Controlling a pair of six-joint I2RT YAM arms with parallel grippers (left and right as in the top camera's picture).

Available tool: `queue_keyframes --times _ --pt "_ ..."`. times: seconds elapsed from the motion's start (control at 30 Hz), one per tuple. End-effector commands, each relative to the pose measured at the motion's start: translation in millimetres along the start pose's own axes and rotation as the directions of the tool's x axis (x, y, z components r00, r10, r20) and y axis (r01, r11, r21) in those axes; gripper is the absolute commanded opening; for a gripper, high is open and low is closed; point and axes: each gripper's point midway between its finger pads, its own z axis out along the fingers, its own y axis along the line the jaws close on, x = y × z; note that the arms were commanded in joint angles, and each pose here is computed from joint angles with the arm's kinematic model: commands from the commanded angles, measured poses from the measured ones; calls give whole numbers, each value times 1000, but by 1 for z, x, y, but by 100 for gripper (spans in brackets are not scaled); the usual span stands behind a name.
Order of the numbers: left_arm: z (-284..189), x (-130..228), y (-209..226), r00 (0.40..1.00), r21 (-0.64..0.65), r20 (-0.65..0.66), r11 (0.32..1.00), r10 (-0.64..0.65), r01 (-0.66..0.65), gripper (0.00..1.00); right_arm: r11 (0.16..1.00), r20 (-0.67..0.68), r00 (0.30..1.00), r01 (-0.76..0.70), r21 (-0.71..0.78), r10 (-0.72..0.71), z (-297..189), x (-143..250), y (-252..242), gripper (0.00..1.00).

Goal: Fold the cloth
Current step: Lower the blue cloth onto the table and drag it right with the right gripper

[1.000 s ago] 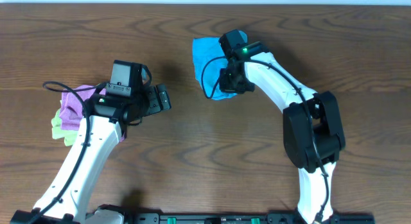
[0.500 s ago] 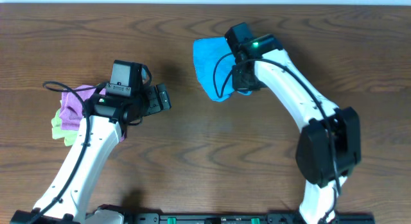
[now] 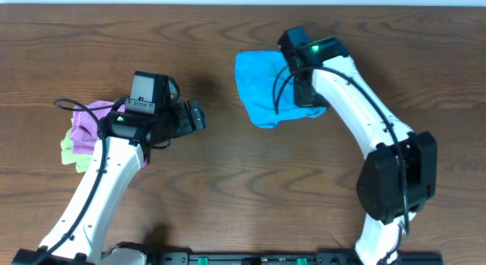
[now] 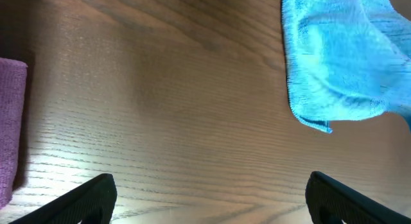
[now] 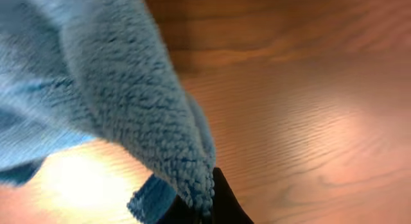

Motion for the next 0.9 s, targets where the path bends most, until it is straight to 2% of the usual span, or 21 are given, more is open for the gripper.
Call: queue_keyframes --times 0.0,0.33,0.5,0.57,0.6,0.67,0.73,0.8,0.87 --pt "-5 -6 -6 1000 16 11 1000 -4 4 95 993 29 995 -95 70 94 4 -15 -36 4" --pt "-5 -4 -9 1000 38 0 999 -4 4 96 949 23 952 -308 71 307 34 -36 -103 6" --pt "-5 -3 -11 1000 47 -6 999 -4 4 95 937 61 938 -346 58 342 40 -49 -116 8" --pt "-5 0 -15 1000 71 -19 997 -3 4 95 937 87 936 -347 46 342 40 -56 -116 12" --pt "-5 1 -17 1000 83 -27 997 -2 4 95 937 101 934 -348 39 343 40 -60 -116 20" --pt "-6 3 -20 999 101 -37 995 -1 4 96 933 128 927 -359 26 353 40 -68 -115 43" --pt "-6 3 -21 999 102 -38 995 0 4 95 930 145 922 -366 16 360 39 -72 -115 58" --pt "-6 3 -21 999 102 -38 995 -1 5 95 930 149 920 -368 14 362 39 -74 -115 67" --pt "-6 3 -21 999 104 -40 995 -1 5 95 932 131 926 -361 24 355 39 -69 -115 70"
